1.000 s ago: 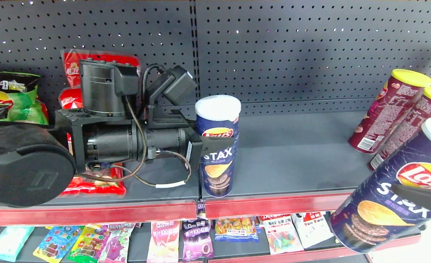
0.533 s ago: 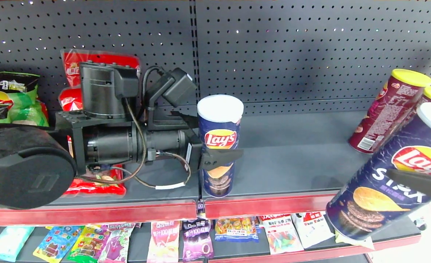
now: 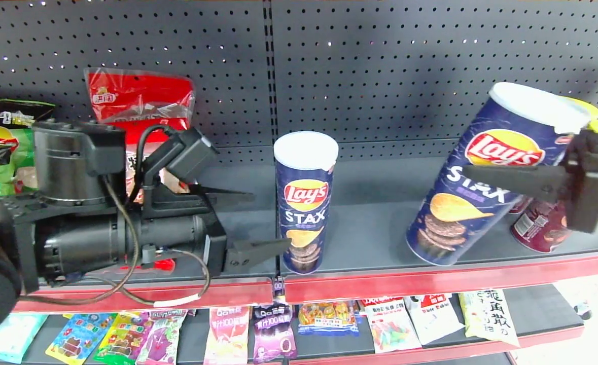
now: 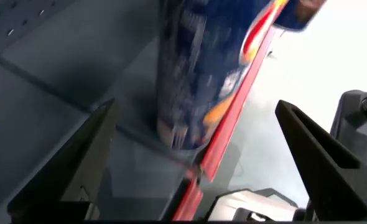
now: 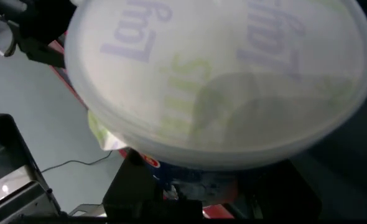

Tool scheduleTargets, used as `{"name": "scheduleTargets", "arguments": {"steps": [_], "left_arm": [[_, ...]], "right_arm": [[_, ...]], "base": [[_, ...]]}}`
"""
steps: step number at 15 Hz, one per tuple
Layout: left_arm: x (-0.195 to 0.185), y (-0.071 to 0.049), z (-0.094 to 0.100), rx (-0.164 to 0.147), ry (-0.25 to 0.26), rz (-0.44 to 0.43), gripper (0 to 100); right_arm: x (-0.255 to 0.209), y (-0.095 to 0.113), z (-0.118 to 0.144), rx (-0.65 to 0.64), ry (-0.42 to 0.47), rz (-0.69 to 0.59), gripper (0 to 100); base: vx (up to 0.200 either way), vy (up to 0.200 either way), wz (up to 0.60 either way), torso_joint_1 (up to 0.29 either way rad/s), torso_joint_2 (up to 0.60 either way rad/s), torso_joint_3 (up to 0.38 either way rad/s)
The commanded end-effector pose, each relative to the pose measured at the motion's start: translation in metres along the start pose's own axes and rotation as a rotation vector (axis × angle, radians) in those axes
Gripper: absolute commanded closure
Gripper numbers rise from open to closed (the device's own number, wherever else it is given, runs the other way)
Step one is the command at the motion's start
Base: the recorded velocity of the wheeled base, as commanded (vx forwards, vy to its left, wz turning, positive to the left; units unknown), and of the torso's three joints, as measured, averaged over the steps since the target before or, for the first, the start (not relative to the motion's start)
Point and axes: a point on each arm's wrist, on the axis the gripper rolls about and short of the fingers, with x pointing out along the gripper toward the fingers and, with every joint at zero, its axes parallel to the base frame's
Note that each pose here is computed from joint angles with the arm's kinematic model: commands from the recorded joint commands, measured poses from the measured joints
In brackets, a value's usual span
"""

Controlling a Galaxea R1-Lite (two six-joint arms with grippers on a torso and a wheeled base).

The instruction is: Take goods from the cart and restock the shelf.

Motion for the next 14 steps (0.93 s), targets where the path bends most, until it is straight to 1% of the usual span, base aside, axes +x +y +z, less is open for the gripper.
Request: {"name": "scheduleTargets", "arguments": {"steps": [1,2,3,4,5,6,9,11,14], "left_arm": [[-0.029,-0.005,-0.004,0.001,-0.025,0.042,0],[-0.040,-0.009,-0.010,-0.005,-0.024,0.053,0],[-0.047,-0.011,-0.013,-0.017,-0.029,0.065,0],[-0.057,-0.013,-0.012,-0.034,-0.048,0.081,0],[-0.064,-0.016,-0.012,-0.046,-0.064,0.094,0],[-0.070,-0.018,-0.014,-0.056,-0.068,0.108,0],[-0.080,-0.024,-0.022,-0.062,-0.066,0.127,0],[-0.081,-0.025,-0.023,-0.061,-0.068,0.136,0],[-0.082,-0.025,-0.022,-0.063,-0.069,0.138,0]], "right_arm": [[0.048,-0.012,0.000,0.017,0.051,0.057,100],[0.063,-0.019,0.001,0.020,0.062,0.063,100],[0.074,-0.023,0.004,0.020,0.061,0.069,100],[0.074,-0.023,0.004,0.020,0.061,0.069,100],[0.101,-0.030,0.013,0.009,0.045,0.089,100],[0.113,-0.035,0.017,0.006,0.039,0.096,100],[0.146,-0.041,0.020,-0.003,0.031,0.120,100],[0.166,-0.038,0.022,-0.013,0.023,0.148,100],[0.191,-0.045,0.019,-0.016,0.020,0.152,100]], "base": [[0.000,0.000,0.00,0.000,0.00,0.000],[0.000,0.000,0.00,0.000,0.00,0.000],[0.000,0.000,0.00,0.000,0.00,0.000],[0.000,0.000,0.00,0.000,0.00,0.000],[0.000,0.000,0.00,0.000,0.00,0.000],[0.000,0.000,0.00,0.000,0.00,0.000],[0.000,0.000,0.00,0.000,0.00,0.000],[0.000,0.000,0.00,0.000,0.00,0.000],[0.000,0.000,0.00,0.000,0.00,0.000]]}}
